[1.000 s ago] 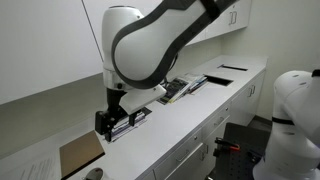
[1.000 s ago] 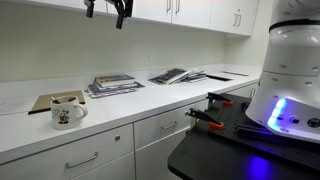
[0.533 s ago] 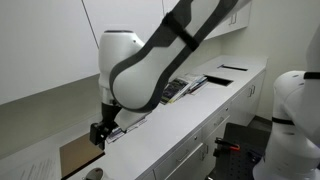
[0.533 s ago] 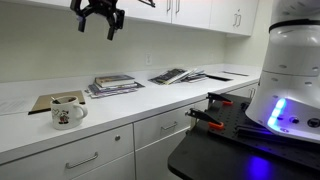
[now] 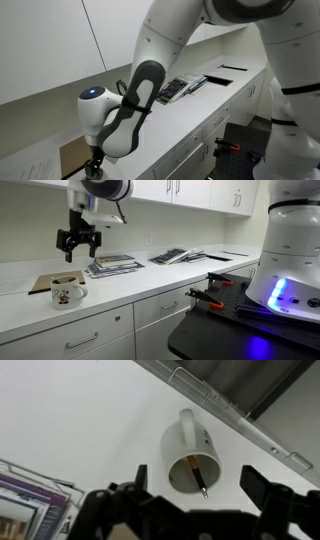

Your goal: Remove the pen from the mug.

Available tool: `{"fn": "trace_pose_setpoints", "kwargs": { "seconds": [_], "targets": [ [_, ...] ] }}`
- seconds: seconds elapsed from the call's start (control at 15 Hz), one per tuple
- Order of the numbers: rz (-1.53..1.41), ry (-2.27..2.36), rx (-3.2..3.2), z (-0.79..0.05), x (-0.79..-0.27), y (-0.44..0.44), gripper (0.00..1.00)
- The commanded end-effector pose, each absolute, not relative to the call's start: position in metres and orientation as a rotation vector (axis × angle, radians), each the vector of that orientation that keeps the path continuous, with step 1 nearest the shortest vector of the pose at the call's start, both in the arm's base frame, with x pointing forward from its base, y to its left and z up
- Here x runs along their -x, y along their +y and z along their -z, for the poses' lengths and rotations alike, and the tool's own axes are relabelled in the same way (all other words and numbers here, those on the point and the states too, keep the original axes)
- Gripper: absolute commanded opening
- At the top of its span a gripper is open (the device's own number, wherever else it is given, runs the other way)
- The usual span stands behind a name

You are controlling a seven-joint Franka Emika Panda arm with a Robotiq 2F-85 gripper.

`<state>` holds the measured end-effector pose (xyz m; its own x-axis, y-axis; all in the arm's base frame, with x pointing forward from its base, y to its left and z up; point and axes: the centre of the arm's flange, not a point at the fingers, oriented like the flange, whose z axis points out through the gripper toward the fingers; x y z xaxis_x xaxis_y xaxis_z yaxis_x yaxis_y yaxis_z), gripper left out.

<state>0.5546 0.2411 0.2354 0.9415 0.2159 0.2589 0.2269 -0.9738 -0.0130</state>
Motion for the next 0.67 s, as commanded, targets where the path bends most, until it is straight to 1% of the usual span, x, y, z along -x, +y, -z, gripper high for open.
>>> {"fn": "trace_pose_setpoints", "kwargs": {
  "seconds": [0.0,0.13,0.4,0.6],
  "targets": [
    [0.402,-0.362,3.057,-0.225,-0.565,0.249,1.00],
    [0.389,-0.364,3.059,-0.213,-0.569,0.254,1.00],
    [0.405,-0.360,3.058,-0.221,-0.570,0.250,1.00],
    [0.249,-0.439,3.048,-0.211,-0.577,0.254,1.00]
  ]
}}
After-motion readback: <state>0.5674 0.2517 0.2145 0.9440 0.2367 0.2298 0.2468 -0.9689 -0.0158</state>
